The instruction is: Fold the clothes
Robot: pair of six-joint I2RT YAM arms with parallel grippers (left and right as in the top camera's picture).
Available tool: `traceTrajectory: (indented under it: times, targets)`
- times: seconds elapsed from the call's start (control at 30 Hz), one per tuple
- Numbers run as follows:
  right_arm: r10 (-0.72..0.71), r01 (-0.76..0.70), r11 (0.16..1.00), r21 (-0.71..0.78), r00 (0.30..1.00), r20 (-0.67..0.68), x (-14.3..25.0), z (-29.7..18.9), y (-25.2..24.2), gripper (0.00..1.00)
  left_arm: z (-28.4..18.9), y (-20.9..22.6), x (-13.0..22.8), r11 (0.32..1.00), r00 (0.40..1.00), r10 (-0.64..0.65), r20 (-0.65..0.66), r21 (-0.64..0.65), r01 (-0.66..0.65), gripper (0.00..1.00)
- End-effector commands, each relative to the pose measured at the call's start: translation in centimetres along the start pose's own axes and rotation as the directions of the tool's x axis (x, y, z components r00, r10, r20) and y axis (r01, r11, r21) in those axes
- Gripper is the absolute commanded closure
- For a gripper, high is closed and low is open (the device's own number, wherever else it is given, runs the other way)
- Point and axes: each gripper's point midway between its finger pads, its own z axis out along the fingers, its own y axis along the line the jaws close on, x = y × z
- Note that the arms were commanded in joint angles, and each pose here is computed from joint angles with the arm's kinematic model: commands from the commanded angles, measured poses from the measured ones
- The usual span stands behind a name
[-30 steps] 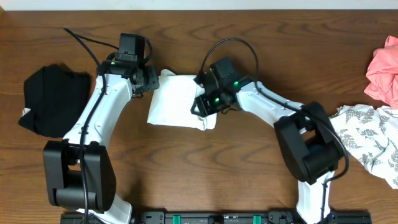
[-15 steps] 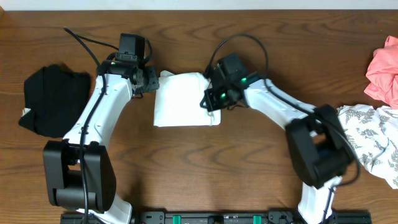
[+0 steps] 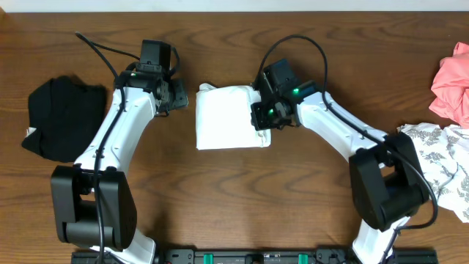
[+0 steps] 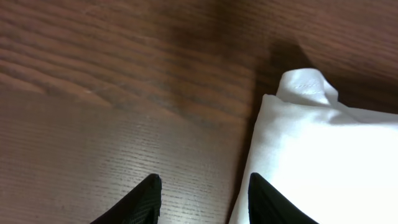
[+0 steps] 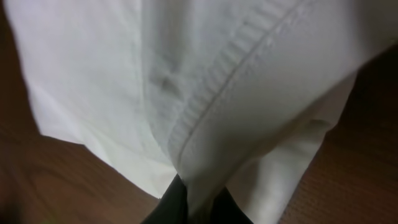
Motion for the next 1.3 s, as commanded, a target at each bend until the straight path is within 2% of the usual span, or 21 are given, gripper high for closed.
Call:
traceTrajectory:
  times: [0.0,0.1,0.23,0.37,0.43,0.53,0.57,0.67,0.77,0.93,1.0,1.1,1.23,1.27]
  targets:
    - [0.031,-0.030,0.999,0.039,0.999,-0.019,0.4,0.8,-1.1,0.92,0.2,0.3,0.0,1.000,1.000,0.014,-0.004,-0.015,-0.014,0.54]
    - [0.077,-0.074,0.990,0.119,0.997,-0.022,0.8,0.7,-2.6,0.92,0.2,0.3,-0.1,1.000,1.000,0.014,-0.003,-0.015,-0.014,0.54]
    - [0.120,-0.118,0.961,0.250,0.993,0.007,0.8,0.1,-5.4,0.85,0.2,0.3,0.0,1.000,1.000,0.014,-0.004,-0.015,-0.014,0.54]
    - [0.122,-0.123,0.956,0.265,0.992,0.020,0.5,-0.1,-5.9,0.69,0.2,0.3,-0.1,1.000,1.000,0.014,-0.003,-0.015,-0.014,0.54]
    - [0.113,-0.113,0.958,0.264,0.993,0.016,0.5,-0.1,-5.8,0.66,0.2,0.3,-0.1,1.000,1.000,0.014,-0.003,-0.015,-0.014,0.54]
    - [0.111,-0.113,0.954,0.279,0.994,0.021,0.5,-0.1,-6.1,0.66,0.2,0.3,-0.1,1.000,1.000,0.014,-0.003,-0.015,-0.014,0.54]
    - [0.111,-0.114,0.948,0.297,0.994,0.027,0.4,-0.2,-6.4,0.69,0.2,0.3,0.0,1.000,1.000,0.014,-0.004,-0.015,-0.014,0.54]
    - [0.145,-0.161,0.914,0.371,0.987,0.070,0.1,-0.8,-7.8,0.74,0.2,0.4,0.0,1.000,1.000,0.014,-0.006,-0.016,-0.014,0.54]
    - [0.184,-0.225,0.875,0.430,0.974,0.134,-0.6,-2.4,-9.1,0.74,0.2,0.4,0.1,1.000,1.000,0.014,-0.011,-0.018,-0.014,0.54]
    - [0.185,-0.268,0.874,0.405,0.955,0.234,-3.0,-6.2,-9.2,0.73,0.2,0.4,0.2,1.000,1.000,0.014,-0.014,-0.018,-0.014,0.54]
    - [0.181,-0.285,0.880,0.381,0.941,0.287,-4.0,-8.0,-8.9,0.69,0.2,0.4,0.2,1.000,1.000,0.014,-0.014,-0.019,-0.014,0.54]
    - [0.169,-0.293,0.893,0.342,0.922,0.349,-5.0,-10.5,-8.2,0.53,0.2,0.4,0.2,1.000,1.000,0.014,-0.013,-0.018,-0.014,0.54]
    - [0.107,-0.243,0.914,0.324,0.917,0.385,-5.7,-12.7,-7.1,0.51,0.2,0.4,0.2,1.000,1.000,0.014,-0.014,-0.018,-0.014,0.54]
    - [0.081,-0.204,0.935,0.290,0.919,0.386,-6.0,-12.9,-6.2,0.56,0.2,0.4,0.2,1.000,1.000,0.014,-0.014,-0.017,-0.014,0.54]
